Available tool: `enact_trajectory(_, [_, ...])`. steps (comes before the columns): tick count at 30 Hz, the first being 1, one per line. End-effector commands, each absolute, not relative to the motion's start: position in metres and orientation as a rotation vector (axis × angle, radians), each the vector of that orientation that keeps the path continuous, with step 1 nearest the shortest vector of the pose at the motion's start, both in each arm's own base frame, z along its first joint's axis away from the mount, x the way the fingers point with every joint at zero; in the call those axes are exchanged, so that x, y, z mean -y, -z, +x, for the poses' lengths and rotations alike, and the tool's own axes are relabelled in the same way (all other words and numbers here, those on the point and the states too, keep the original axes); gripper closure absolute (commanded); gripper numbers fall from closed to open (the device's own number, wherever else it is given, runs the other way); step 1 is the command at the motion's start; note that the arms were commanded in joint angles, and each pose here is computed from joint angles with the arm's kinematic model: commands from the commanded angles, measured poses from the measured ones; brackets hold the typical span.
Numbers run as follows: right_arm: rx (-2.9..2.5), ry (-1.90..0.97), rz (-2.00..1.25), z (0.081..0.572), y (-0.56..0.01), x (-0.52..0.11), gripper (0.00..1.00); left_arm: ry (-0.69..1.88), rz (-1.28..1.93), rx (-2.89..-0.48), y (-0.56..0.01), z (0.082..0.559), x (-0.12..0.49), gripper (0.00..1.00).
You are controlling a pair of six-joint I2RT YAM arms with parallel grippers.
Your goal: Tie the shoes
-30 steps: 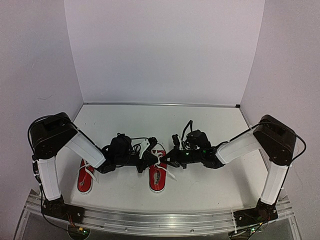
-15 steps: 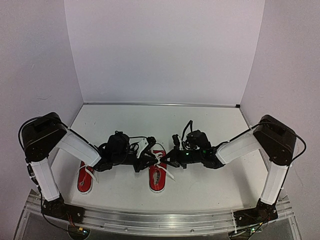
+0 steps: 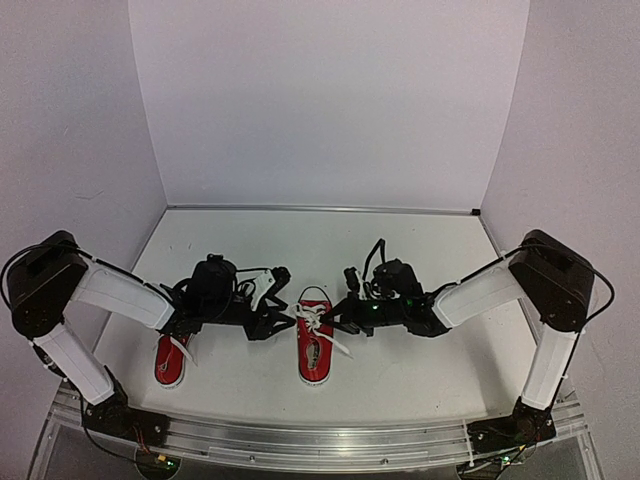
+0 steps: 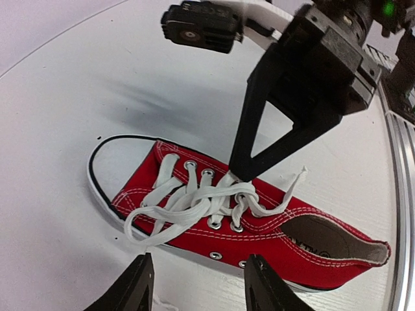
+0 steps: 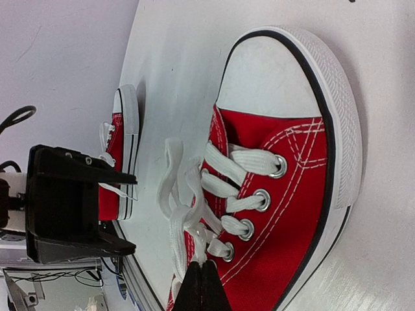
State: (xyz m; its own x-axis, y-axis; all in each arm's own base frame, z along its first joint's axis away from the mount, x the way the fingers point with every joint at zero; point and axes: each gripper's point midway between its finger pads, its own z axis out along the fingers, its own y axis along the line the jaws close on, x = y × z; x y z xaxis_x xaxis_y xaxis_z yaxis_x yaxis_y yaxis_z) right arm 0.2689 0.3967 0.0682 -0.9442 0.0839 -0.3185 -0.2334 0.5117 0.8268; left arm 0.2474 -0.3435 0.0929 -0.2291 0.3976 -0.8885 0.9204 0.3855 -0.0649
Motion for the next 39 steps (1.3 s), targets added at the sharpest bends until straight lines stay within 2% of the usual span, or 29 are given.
enact_trajectory(1, [-2.365, -1.419, -0.171, 0.273, -0.094, -0.398, 1.00, 0.788, 1.024, -1.805, -0.125, 0.260, 0.337, 0.44])
enact_trajectory(4, [-2.364, -1.410, -0.176, 0.273, -0.096, -0.397, 1.00, 0.814, 0.925, -1.843, -0.132, 0.274, 0.330, 0.36])
enact_trajectory(7, [-2.366, -1.397, -0.179, 0.273, -0.097, -0.396, 1.00, 0.895, 0.846, -1.886, -0.134, 0.284, 0.329, 0.36])
enact_trajectory(16, [-2.378, -1.365, -0.180, 0.273, -0.096, -0.391, 1.00, 1.105, 0.801, -1.944, -0.120, 0.289, 0.355, 0.50])
enact_trajectory(25, [-2.385, -1.359, -0.180, 0.272, -0.094, -0.390, 1.00, 1.189, 0.780, -1.945, -0.111, 0.298, 0.372, 0.52])
enact_trajectory(34, [-2.387, -1.357, -0.183, 0.272, -0.093, -0.390, 1.00, 1.261, 0.816, -1.948, -0.104, 0.302, 0.388, 0.58])
enact_trajectory(36, [-2.389, -1.356, -0.184, 0.271, -0.092, -0.391, 1.00, 1.274, 0.823, -1.948, -0.104, 0.302, 0.390, 0.62])
enact_trajectory(39, [-2.388, -1.356, -0.181, 0.272, -0.092, -0.390, 1.00, 1.295, 0.834, -1.938, -0.105, 0.300, 0.392, 0.73])
